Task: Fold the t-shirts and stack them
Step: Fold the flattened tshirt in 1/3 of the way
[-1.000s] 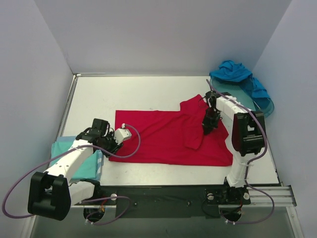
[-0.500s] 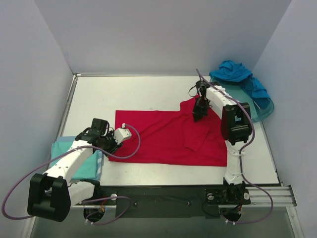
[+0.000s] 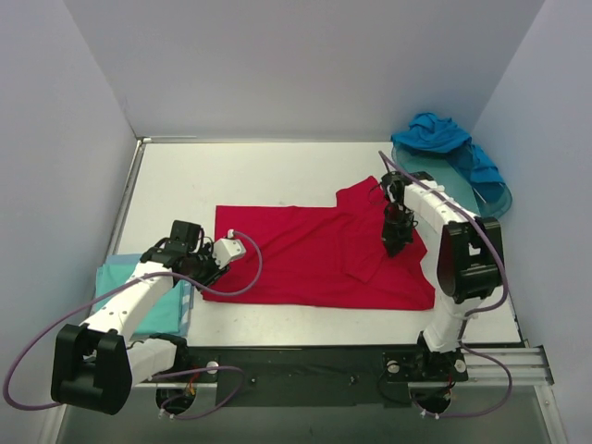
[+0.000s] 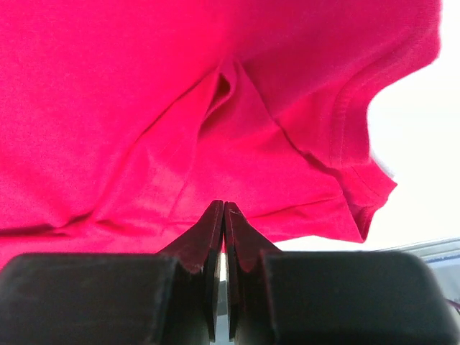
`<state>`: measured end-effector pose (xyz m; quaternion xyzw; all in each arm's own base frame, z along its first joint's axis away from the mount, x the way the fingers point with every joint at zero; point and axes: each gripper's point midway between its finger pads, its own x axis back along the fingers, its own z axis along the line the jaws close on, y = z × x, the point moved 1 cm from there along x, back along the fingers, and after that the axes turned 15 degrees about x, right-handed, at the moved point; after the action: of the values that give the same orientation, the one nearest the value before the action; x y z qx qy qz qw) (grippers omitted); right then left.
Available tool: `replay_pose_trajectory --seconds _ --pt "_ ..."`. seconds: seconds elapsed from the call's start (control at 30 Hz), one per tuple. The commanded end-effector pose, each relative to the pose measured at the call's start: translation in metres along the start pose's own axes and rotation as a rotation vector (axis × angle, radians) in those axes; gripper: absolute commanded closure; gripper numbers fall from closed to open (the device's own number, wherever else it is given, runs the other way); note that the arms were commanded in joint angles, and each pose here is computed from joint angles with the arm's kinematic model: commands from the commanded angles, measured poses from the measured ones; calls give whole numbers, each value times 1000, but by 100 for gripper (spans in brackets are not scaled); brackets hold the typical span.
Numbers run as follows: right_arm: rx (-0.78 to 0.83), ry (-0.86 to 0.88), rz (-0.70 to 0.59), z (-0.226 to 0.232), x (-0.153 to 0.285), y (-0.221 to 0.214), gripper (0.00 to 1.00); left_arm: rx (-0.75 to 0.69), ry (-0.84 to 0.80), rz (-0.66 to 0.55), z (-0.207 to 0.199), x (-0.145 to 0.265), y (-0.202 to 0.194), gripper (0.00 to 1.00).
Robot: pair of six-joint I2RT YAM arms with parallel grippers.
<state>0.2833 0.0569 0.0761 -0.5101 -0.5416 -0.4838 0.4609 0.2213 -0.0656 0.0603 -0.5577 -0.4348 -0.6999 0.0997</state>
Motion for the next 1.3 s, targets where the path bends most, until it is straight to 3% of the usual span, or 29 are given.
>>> replay_pose_trajectory --seconds 0.0,0.47,0.67,1.03,1.2,1.27 --pt "2 -30 90 -3 -28 -8 100 -36 0 -50 1 3 15 55" --pt "30 -23 64 16 -38 26 100 -33 16 -39 3 5 10 55" --pt "23 64 97 36 -46 35 100 -33 15 -34 2 4 8 55" --pt "5 105 12 53 -28 69 100 -38 24 -38 3 5 8 55" --pt "48 52 -101 28 0 91 100 145 55 -126 10 15 39 55" --pt "97 -18 -185 14 18 114 93 238 22 -152 12 17 59 55"
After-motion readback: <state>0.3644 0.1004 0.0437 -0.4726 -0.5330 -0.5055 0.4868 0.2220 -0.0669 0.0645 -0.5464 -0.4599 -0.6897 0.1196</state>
